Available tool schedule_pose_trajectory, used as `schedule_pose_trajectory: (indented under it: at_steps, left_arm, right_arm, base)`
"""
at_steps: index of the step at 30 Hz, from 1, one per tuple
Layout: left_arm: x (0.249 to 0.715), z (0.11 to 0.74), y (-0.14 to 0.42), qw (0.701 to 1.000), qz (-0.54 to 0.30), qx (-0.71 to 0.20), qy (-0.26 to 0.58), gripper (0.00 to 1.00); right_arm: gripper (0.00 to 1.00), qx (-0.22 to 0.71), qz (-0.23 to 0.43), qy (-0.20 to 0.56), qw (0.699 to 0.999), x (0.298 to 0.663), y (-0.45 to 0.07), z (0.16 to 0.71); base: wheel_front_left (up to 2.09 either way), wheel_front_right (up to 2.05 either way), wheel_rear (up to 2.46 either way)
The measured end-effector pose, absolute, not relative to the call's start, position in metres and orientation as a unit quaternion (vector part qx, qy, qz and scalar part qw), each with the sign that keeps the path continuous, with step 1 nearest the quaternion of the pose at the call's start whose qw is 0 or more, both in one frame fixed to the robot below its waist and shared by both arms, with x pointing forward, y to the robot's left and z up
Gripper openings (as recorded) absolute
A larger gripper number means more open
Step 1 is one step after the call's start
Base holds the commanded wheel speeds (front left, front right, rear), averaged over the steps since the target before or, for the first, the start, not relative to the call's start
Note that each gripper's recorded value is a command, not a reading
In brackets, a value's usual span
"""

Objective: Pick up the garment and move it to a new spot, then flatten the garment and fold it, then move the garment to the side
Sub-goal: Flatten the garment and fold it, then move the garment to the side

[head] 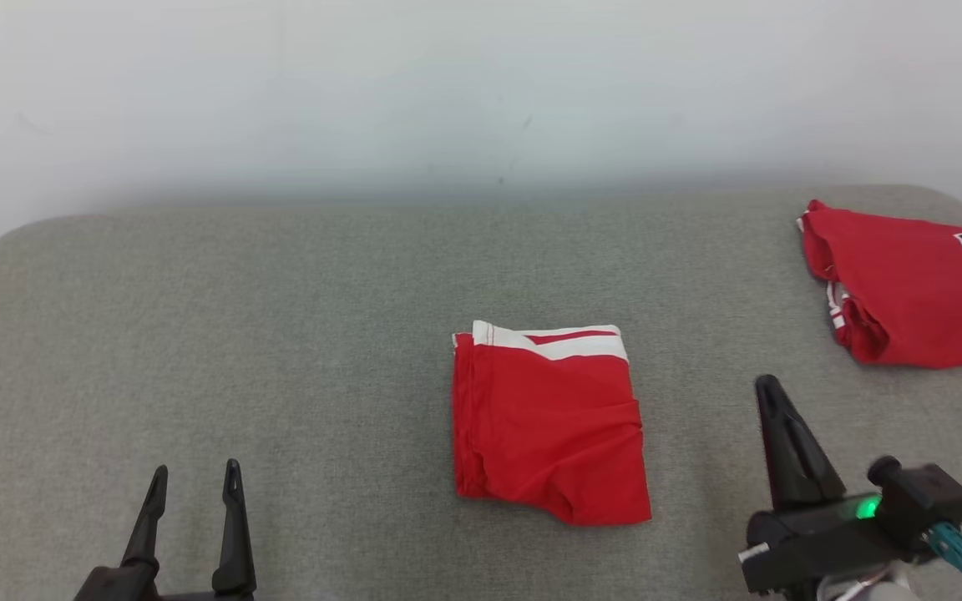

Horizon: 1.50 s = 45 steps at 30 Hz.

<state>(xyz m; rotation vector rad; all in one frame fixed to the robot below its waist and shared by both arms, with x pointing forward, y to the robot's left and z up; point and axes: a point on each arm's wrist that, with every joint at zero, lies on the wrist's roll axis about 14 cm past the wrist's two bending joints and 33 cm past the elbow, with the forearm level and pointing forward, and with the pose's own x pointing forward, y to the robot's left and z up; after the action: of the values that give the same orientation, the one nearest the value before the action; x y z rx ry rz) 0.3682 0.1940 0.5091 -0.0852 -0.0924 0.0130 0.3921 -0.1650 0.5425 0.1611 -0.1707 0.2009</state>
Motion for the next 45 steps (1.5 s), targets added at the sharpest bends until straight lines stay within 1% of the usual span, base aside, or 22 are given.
schedule_pose_trajectory:
  at_steps: [1, 2, 4, 5, 6, 7, 10, 18, 27, 45]
  left_arm:
    - [0.368, 0.509, 0.194, 0.998, 0.007, -0.043, -0.046, 1.00]
    - [0.368, 0.510, 0.193, 0.998, 0.005, -0.042, -0.047, 1.00]
    - [0.367, 0.511, 0.191, 0.998, 0.002, -0.042, -0.048, 1.00]
    - [0.367, 0.512, 0.190, 0.998, -0.001, -0.037, -0.050, 1.00]
    - [0.366, 0.512, 0.190, 0.998, -0.004, -0.031, -0.050, 1.00]
    - [0.365, 0.511, 0.190, 0.998, -0.004, -0.029, -0.049, 1.00]
    - [0.364, 0.512, 0.188, 0.998, -0.009, -0.025, -0.050, 1.00]
    - [0.359, 0.513, 0.188, 0.998, -0.009, -0.022, -0.051, 1.00]
    - [0.350, 0.514, 0.191, 0.998, -0.001, -0.018, -0.054, 1.00]
    - [0.345, 0.510, 0.188, 0.999, -0.012, 0.000, -0.047, 1.00]
  right_arm:
    - [0.00, 0.080, 0.100, -0.085, 0.988, 0.392, -0.165, 0.543]
    - [0.12, 0.079, 0.090, -0.086, 0.989, 0.388, -0.171, 0.542]
    - [0.40, 0.076, 0.072, -0.086, 0.991, 0.380, -0.180, 0.540]
    - [0.51, 0.074, 0.064, -0.086, 0.991, 0.376, -0.184, 0.539]
    - [0.93, 0.074, 0.056, -0.087, 0.992, 0.372, -0.187, 0.538]
    - [1.00, 0.072, 0.051, -0.086, 0.992, 0.369, -0.189, 0.538]
    - [1.00, 0.068, 0.035, -0.086, 0.993, 0.359, -0.195, 0.536]
    - [1.00, 0.045, 0.028, -0.084, 0.995, 0.347, -0.196, 0.534]
    - [1.00, 0.029, 0.023, -0.075, 0.996, 0.344, -0.199, 0.528]
    - [1.00, 0.019, 0.038, -0.055, 0.998, 0.347, -0.188, 0.516]
  base:
    - [0.00, 0.00, 0.00]
    - [0.00, 0.00, 0.00]
    - [0.00, 0.00, 0.00]
    - [0.00, 0.00, 0.00]
    - [0.00, 0.00, 0.00]
    - [0.00, 0.00, 0.00]
    - [0.00, 0.00, 0.00]
    - [0.00, 0.00, 0.00]
    - [0.00, 0.00, 0.00]
    - [0.00, 0.00, 0.00]
